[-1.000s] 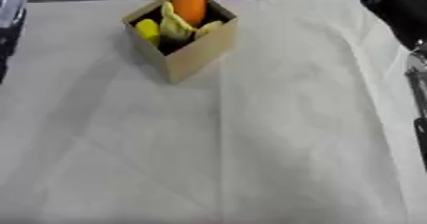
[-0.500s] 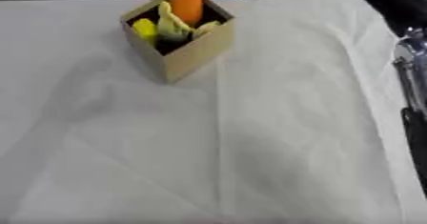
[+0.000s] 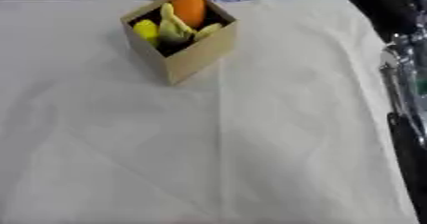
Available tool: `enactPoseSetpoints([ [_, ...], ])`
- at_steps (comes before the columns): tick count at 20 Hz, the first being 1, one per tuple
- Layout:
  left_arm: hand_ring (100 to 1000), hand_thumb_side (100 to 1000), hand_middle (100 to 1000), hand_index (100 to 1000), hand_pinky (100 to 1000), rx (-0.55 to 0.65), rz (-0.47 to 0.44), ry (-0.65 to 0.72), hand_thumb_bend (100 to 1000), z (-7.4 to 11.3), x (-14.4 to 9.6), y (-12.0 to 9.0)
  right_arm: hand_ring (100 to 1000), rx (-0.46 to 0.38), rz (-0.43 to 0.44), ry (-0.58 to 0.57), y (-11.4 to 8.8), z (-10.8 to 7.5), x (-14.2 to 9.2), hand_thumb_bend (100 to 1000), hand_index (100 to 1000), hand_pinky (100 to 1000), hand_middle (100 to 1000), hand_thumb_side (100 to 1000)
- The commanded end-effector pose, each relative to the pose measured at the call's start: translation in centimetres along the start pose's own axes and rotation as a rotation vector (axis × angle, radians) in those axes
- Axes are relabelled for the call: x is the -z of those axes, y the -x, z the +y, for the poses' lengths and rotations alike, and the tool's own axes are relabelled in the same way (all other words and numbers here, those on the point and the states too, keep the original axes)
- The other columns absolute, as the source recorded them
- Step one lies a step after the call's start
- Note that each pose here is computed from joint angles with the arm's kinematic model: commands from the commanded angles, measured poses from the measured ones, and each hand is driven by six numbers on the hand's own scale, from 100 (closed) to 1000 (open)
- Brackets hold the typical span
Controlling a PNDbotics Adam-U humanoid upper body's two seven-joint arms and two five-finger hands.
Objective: Pick up objects on the table and place them in the box.
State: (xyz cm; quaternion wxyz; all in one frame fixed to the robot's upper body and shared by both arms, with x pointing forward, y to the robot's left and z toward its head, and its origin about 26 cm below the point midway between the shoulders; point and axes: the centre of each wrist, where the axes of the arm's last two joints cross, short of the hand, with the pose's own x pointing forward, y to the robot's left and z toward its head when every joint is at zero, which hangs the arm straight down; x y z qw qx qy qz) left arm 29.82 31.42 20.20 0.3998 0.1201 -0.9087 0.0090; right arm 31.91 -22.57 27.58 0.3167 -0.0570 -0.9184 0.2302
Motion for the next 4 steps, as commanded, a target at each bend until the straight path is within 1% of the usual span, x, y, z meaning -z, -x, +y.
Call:
enactPoseSetpoints([
  [1, 713, 797, 682, 852, 858, -0.044, -0.001, -0.034, 118, 0.85, -0.31, 0.24, 902, -0.016, -0.003, 0.028, -0.03, -0.52, 0.00, 100, 829, 923, 688, 606],
  [4, 706, 803, 670, 847, 856, -0.072, 0.019, -0.054, 109, 1.13, -1.01, 0.80, 905, -0.015, 0.020, 0.028, 0.40, -0.53, -0.34, 100, 829, 924, 689, 627],
])
